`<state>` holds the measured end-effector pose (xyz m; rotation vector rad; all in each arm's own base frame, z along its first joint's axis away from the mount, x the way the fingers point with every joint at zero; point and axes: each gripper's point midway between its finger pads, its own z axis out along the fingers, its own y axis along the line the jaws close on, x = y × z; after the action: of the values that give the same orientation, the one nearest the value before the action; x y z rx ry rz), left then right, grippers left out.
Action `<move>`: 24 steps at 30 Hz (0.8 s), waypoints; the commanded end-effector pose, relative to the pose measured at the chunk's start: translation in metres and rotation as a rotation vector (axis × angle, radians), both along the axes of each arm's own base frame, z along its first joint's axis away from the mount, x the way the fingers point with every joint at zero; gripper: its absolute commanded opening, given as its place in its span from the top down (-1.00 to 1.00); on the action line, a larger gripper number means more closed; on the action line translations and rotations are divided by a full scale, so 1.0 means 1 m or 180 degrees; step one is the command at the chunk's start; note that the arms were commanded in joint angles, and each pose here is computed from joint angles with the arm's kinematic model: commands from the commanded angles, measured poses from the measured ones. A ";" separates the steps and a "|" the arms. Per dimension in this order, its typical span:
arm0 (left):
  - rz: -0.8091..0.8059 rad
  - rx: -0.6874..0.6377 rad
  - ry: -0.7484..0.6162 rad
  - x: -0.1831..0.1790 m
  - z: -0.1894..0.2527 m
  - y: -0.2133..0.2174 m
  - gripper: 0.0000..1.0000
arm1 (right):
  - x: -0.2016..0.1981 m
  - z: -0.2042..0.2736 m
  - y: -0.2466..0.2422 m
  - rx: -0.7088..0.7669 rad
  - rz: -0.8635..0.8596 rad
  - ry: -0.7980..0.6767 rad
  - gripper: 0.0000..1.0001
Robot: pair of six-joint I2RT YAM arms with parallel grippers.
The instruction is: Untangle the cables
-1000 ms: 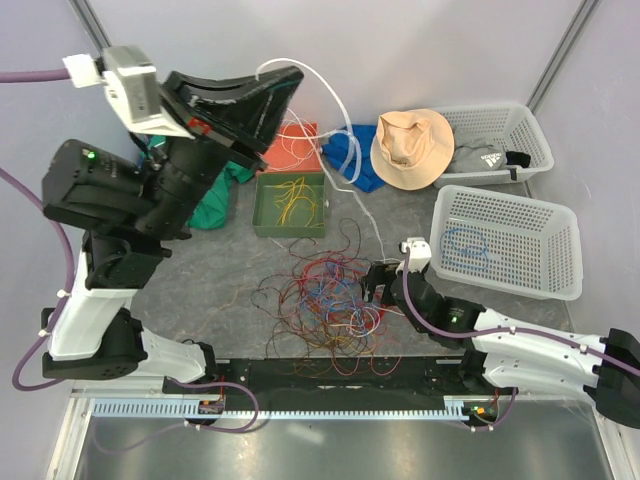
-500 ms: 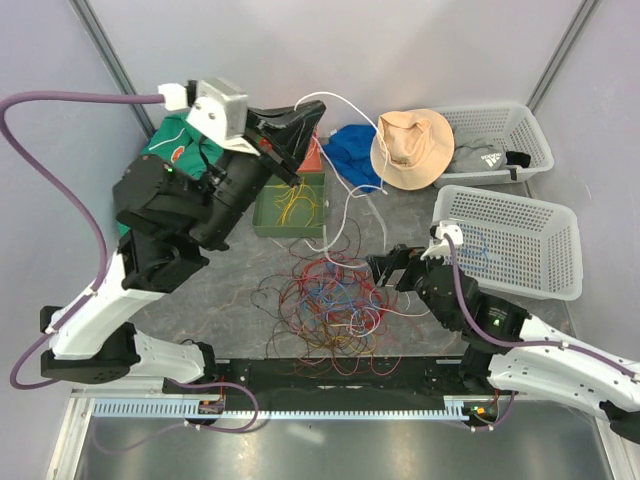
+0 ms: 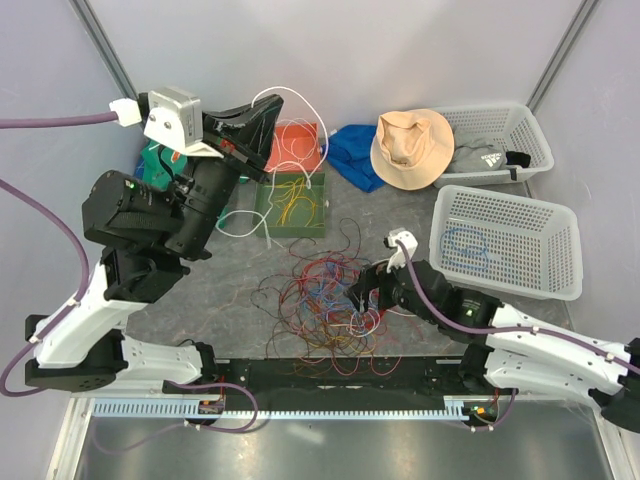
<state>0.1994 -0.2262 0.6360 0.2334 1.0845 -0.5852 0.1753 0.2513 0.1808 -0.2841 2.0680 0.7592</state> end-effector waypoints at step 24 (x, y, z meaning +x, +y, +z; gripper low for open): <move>0.0703 0.0038 0.0117 0.127 -0.007 -0.009 0.96 | 0.011 0.017 0.011 -0.0018 0.0076 -0.0240 1.00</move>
<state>0.3078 -0.2484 0.6061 0.2027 1.1695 -0.3074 0.1754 0.2699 0.1719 -0.4048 2.0666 0.7710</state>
